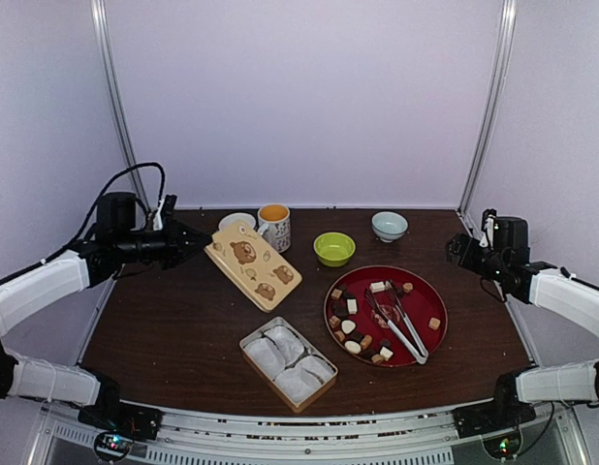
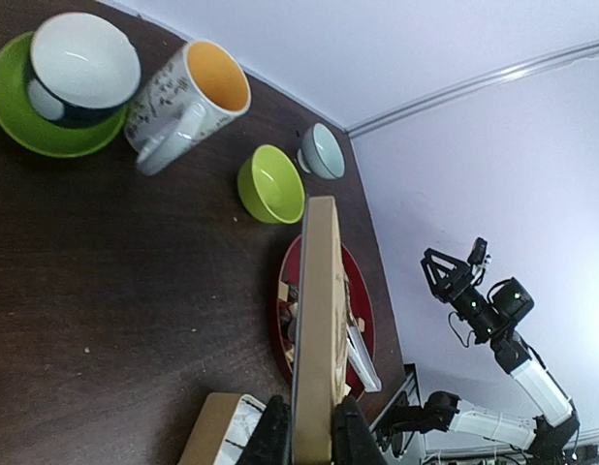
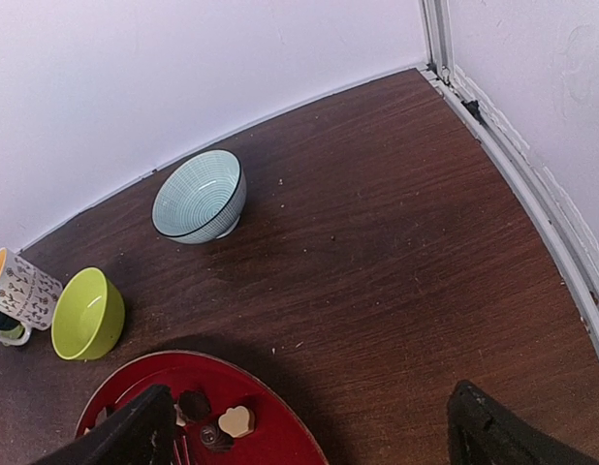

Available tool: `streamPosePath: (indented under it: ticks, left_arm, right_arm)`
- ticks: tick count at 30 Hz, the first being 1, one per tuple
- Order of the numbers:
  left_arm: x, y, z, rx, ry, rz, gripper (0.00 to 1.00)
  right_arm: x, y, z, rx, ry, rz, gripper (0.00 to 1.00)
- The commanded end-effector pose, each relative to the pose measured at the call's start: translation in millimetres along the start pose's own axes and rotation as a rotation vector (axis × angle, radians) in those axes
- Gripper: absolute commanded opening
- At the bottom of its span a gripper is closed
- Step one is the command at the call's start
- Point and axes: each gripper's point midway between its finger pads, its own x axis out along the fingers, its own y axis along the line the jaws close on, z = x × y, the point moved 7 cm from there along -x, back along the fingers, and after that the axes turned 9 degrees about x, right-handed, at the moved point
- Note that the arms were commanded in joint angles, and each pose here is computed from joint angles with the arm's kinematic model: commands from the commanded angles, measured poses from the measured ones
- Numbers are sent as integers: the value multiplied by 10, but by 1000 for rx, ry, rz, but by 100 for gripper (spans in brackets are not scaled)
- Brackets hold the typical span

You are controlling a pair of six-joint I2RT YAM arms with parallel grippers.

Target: Pack the chocolate

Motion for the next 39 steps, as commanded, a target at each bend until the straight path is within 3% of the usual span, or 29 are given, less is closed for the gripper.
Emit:
streamPosePath:
  ticks: [1,11,25,32,39]
  left_arm:
    - [-364,37,14,40,9,49,0]
    - [-936,430,-56,-11,-61,230,0]
    - [-906,783,-317,-36,15,340,0]
    - [-757,939,-449,-88,29,247,0]
    - [-693,1153,-599,-124,56,291,2]
  right_arm:
    - [-55,58,137,-2,-40,11,98]
    - [-62,73,153,-2,-39,15,98]
    - [-55,96,144,7,-27,34,98]
    - [-68,112,153,15,-26,46,98]
    - [-62,139,154,28,-19,67,97]
